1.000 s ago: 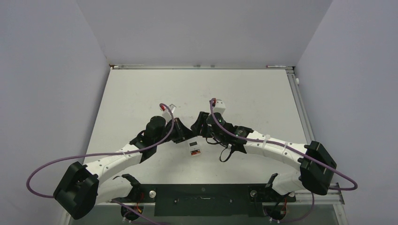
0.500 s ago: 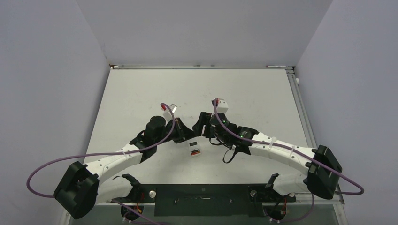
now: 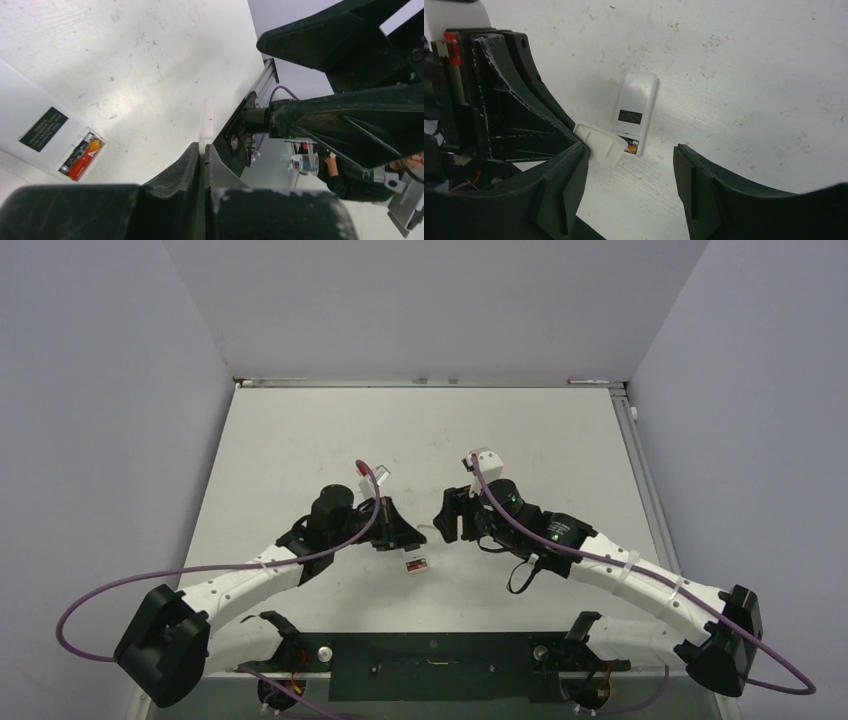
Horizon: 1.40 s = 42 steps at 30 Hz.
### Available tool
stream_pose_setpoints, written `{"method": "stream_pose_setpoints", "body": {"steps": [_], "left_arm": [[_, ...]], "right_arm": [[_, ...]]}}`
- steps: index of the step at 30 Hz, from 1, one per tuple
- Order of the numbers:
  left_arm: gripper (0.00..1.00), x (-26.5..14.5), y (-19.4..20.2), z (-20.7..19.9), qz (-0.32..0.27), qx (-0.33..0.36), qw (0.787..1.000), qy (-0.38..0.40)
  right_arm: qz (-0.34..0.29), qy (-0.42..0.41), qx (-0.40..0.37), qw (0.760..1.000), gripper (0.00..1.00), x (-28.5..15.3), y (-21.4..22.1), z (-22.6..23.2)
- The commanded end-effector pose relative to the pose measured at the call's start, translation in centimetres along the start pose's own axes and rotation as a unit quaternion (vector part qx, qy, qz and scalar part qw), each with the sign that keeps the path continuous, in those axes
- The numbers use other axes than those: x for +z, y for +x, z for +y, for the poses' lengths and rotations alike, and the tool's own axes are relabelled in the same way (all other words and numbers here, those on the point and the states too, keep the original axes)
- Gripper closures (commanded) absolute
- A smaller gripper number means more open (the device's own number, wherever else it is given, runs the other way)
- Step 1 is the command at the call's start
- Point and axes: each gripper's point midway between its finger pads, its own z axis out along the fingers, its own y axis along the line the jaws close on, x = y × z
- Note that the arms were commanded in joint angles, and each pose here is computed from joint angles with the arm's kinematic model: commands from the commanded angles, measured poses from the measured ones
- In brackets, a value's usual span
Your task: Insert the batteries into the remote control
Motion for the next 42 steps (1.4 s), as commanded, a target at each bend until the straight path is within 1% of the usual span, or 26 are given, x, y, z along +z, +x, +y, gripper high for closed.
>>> {"method": "stream_pose_setpoints", "body": {"steps": [1, 4, 8, 11, 14, 18, 20, 22, 25, 32, 35, 40, 42], "left_arm": [[1.0, -0.7, 0.0, -3.7, 0.04, 0.043, 0.996, 0.066], [1.0, -1.3, 0.4, -4.9, 0.061, 0.046, 0.993, 0.092], [1.0, -2.4, 0.8, -6.3, 0.076, 0.046, 0.989, 0.119], [1.0, -3.2, 1.0, -7.1, 0.083, 0.033, 0.986, 0.142], [1.0, -3.9, 1.2, -7.6, 0.092, 0.017, 0.982, 0.167], [1.0, -5.3, 1.5, -7.1, 0.101, -0.017, 0.977, 0.189], [1.0, -6.0, 1.4, -6.9, 0.1, -0.031, 0.975, 0.197], [1.0, -6.5, 1.5, -6.8, 0.103, -0.042, 0.973, 0.202], [1.0, -6.9, 1.7, -6.9, 0.109, -0.051, 0.97, 0.211], [1.0, -7.6, 2.3, -7.4, 0.128, -0.091, 0.958, 0.239], [1.0, -7.7, 2.4, -7.3, 0.132, -0.105, 0.956, 0.24], [1.0, -8.0, 2.4, -7.7, 0.136, -0.126, 0.95, 0.251], [1.0, -8.2, 2.2, -8.1, 0.135, -0.135, 0.947, 0.257]], "right_arm": [[0.009, -0.03, -0.079, 0.996, 0.38, -3.2, -0.8, 0.2], [0.006, -0.037, -0.099, 0.994, 0.39, -4.7, -1.1, 0.0], [0.007, -0.078, -0.126, 0.989, 0.39, -6.6, -1.4, 1.1], [0.004, -0.111, -0.152, 0.982, 0.39, -8.2, -1.7, 2.0], [-0.008, -0.143, -0.179, 0.973, 0.4, -9.5, -2.3, 2.9], [-0.025, -0.188, -0.231, 0.954, 0.41, -10.7, -2.4, 4.0], [-0.04, -0.212, -0.279, 0.936, 0.43, -11.2, -2.4, 4.5], [-0.051, -0.248, -0.325, 0.911, 0.44, -11.8, -2.1, 5.5], [-0.062, -0.296, -0.395, 0.867, 0.44, -12.4, -1.3, 6.5], [-0.098, -0.354, -0.536, 0.76, 0.43, -12.8, 0.4, 8.0], [-0.116, -0.359, -0.579, 0.723, 0.44, -12.7, 0.6, 8.9], [-0.128, -0.331, -0.64, 0.682, 0.46, -11.8, 1.4, 9.8], [-0.132, -0.32, -0.67, 0.657, 0.48, -11.6, 2.1, 10.5]]}}
